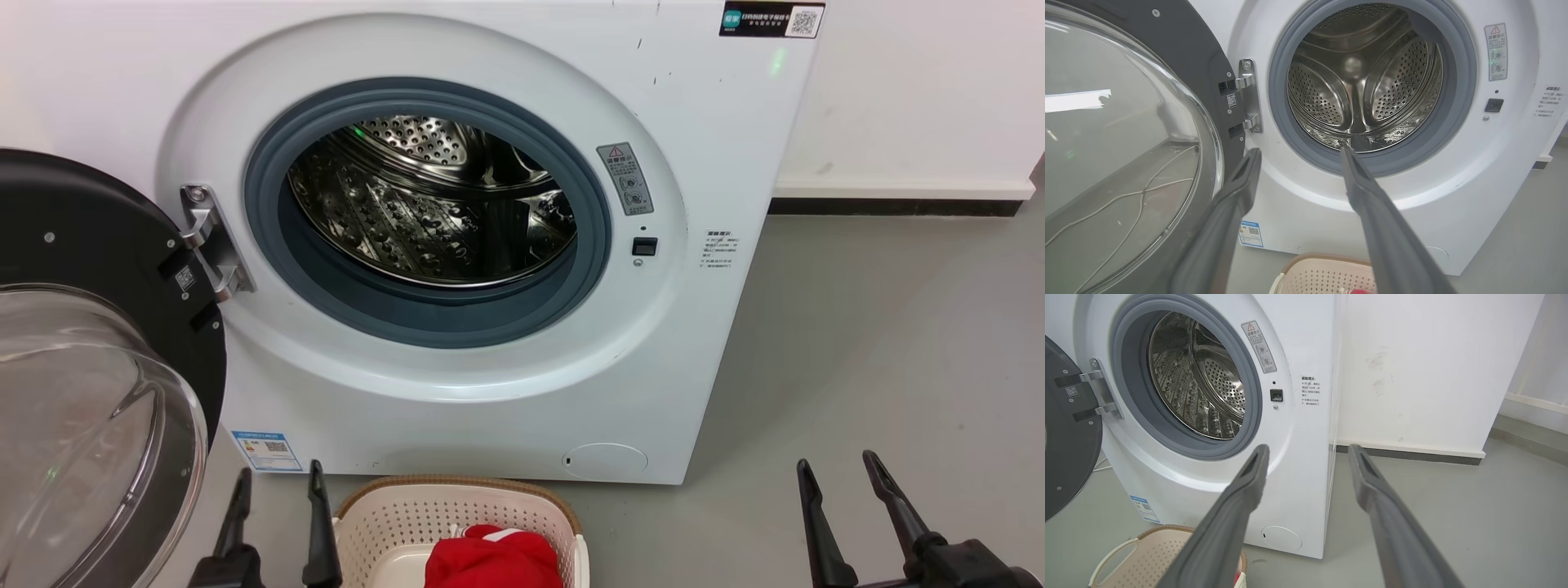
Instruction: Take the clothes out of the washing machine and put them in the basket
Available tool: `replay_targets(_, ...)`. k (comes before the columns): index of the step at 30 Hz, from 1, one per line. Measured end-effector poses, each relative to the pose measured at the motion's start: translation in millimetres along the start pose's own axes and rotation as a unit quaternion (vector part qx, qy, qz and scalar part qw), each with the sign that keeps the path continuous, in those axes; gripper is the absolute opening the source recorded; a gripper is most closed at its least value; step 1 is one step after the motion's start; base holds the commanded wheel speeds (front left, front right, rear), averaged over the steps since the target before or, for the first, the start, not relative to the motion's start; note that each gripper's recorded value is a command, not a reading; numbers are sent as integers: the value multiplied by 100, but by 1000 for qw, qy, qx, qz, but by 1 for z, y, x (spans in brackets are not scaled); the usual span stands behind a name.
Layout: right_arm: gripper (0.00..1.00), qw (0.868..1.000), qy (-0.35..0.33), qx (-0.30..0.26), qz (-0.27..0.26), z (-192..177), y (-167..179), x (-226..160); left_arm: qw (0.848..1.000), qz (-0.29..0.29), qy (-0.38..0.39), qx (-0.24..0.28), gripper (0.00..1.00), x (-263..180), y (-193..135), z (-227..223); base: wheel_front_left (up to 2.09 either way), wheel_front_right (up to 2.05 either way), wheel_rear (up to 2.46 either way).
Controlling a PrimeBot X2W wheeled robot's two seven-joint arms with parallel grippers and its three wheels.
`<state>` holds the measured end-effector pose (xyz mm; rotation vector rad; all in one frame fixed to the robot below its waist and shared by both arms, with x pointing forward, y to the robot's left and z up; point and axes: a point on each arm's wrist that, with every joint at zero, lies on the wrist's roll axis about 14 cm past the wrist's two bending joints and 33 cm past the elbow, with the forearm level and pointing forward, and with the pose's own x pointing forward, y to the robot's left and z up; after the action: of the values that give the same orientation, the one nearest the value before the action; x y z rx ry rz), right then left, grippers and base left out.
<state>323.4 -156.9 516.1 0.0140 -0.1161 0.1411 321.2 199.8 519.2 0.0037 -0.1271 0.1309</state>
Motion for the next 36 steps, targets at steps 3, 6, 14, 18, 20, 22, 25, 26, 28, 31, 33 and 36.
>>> replay_targets(3,100,1000,-4,3,-3,3,-1,-2,1000,-11,7,-3,100,-6,-4,-4,0,0,0)
replay_targets(6,100,1000,-4,6,-6,2,-2,-6,1000,-20,11,-3,100,-9,-6,-6,0,0,0)
replay_targets(14,100,1000,-10,8,-12,6,-5,-10,1000,-28,9,-3,100,-10,-9,-6,0,0,0)
replay_targets(18,100,1000,-13,9,-13,8,-5,-12,1000,-30,10,-3,100,-11,-9,-6,0,0,0)
replay_targets(20,100,1000,-13,9,-12,8,-5,-12,1000,-30,10,-3,100,-12,-9,-6,0,0,0)
replay_targets(22,100,1000,-13,9,-13,8,-5,-13,999,-31,10,-3,100,-12,-9,-7,0,0,0)
replay_targets(25,0,1000,2,11,-14,-1,-5,-16,999,-32,25,-1,0,-14,-10,-15,0,0,0)
replay_targets(26,0,1000,9,12,-14,-5,-5,-18,999,-31,32,-2,0,-15,-10,-19,0,0,0)
replay_targets(28,0,1000,21,15,-15,-12,-5,-20,999,-31,43,-2,0,-17,-10,-25,0,0,0)
replay_targets(31,0,999,25,30,-20,-15,-6,-21,998,-27,56,-16,0,-18,-8,-31,0,0,0)
replay_targets(33,0,998,28,52,-26,-17,-8,-21,997,-21,66,-36,0,-18,-7,-35,0,0,0)
replay_targets(36,0,995,31,84,-35,-19,-10,-20,995,-14,74,-67,0,-16,-4,-37,0,0,0)
